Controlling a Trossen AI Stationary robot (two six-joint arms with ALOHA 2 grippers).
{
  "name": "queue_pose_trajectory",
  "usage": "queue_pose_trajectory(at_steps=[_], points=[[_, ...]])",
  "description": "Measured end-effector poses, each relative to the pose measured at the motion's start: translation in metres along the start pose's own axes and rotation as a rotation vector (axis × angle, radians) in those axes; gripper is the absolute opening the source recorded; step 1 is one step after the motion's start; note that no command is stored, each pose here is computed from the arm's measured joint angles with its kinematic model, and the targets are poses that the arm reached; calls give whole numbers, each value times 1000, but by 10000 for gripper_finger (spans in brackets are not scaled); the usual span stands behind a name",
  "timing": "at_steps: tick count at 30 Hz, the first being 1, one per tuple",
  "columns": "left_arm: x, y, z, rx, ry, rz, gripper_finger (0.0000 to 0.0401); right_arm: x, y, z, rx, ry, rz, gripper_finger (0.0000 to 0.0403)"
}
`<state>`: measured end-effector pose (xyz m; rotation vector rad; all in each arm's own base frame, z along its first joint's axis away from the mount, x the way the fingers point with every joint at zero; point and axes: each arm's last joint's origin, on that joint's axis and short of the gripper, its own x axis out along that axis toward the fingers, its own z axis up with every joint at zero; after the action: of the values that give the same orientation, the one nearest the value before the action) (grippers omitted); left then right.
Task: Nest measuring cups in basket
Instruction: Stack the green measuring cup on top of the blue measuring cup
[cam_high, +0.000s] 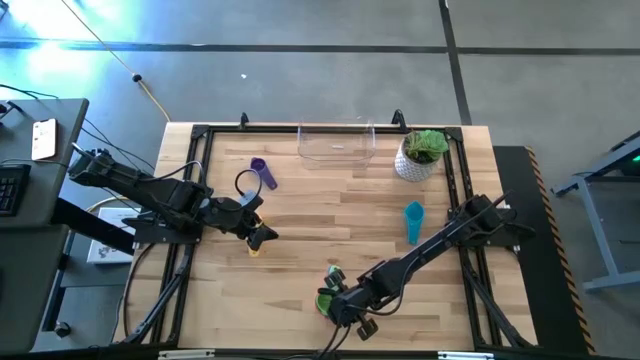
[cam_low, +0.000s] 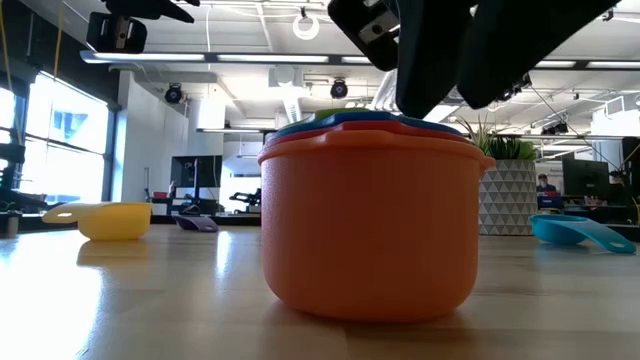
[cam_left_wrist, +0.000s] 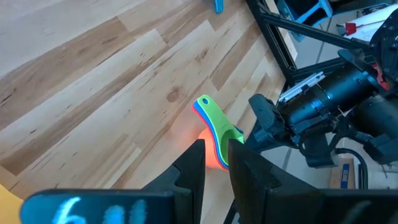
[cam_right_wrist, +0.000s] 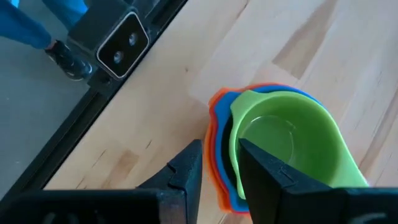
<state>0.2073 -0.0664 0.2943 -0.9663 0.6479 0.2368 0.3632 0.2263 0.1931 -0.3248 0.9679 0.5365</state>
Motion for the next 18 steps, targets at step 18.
queue_pose_trajectory(at_steps=[18], points=[[0, 0, 1, 2, -18, 7, 60, 10, -4, -6, -19, 39, 8, 94]])
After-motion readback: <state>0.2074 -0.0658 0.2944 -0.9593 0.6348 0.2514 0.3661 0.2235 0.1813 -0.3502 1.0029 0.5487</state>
